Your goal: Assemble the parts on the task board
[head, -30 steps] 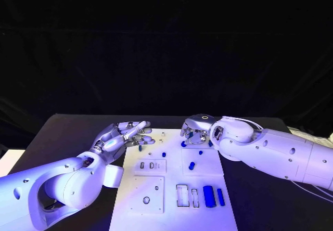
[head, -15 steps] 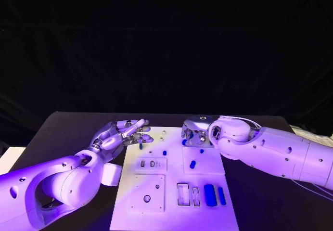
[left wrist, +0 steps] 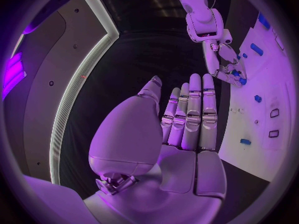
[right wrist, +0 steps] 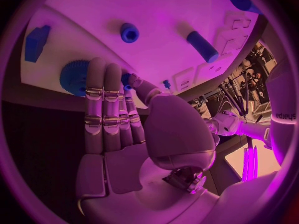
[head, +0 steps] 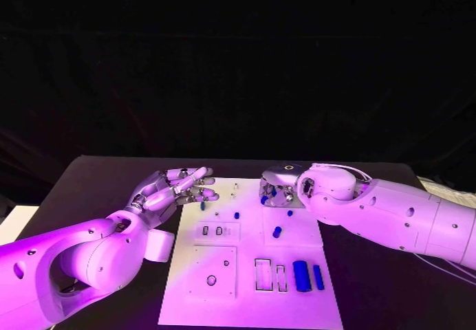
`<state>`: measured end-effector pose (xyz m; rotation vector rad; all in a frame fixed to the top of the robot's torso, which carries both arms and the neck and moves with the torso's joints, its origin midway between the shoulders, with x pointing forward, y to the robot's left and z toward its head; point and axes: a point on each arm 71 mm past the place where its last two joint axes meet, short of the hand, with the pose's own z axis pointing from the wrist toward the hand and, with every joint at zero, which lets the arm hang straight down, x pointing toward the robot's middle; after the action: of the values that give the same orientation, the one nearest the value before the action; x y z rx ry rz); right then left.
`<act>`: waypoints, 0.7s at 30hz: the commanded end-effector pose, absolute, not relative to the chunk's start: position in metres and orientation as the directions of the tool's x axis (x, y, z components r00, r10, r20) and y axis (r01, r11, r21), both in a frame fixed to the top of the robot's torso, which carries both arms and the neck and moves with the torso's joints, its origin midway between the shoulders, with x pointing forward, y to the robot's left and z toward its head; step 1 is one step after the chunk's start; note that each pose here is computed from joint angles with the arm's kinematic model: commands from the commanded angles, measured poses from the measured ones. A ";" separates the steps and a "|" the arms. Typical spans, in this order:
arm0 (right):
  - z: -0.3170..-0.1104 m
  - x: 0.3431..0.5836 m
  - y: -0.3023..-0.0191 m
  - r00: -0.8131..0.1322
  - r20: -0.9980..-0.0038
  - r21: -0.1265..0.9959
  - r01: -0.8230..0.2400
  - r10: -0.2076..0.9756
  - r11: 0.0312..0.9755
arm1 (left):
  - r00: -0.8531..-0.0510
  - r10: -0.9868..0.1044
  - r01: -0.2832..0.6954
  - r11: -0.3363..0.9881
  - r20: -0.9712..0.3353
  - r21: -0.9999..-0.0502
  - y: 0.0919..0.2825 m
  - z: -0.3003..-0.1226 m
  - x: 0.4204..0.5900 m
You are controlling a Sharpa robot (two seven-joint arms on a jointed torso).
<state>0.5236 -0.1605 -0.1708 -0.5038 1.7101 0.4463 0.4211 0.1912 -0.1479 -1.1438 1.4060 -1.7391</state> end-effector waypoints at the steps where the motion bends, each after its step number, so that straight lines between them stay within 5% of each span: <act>1: -0.174 0.522 -0.159 -0.185 -0.977 0.018 -0.577 -0.110 0.817 | -0.446 -0.860 -0.053 -0.250 0.247 -0.967 0.190 -0.146 0.420; 21: -0.150 0.525 -0.147 0.009 -0.995 0.076 -0.571 0.099 0.817 | -0.439 -0.865 -0.051 -0.246 0.243 -0.968 0.192 -0.146 0.422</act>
<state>0.5233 -0.1475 -0.1554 -0.4420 1.5385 0.5446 0.4220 0.1936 -0.1474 -1.1457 1.4061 -1.7312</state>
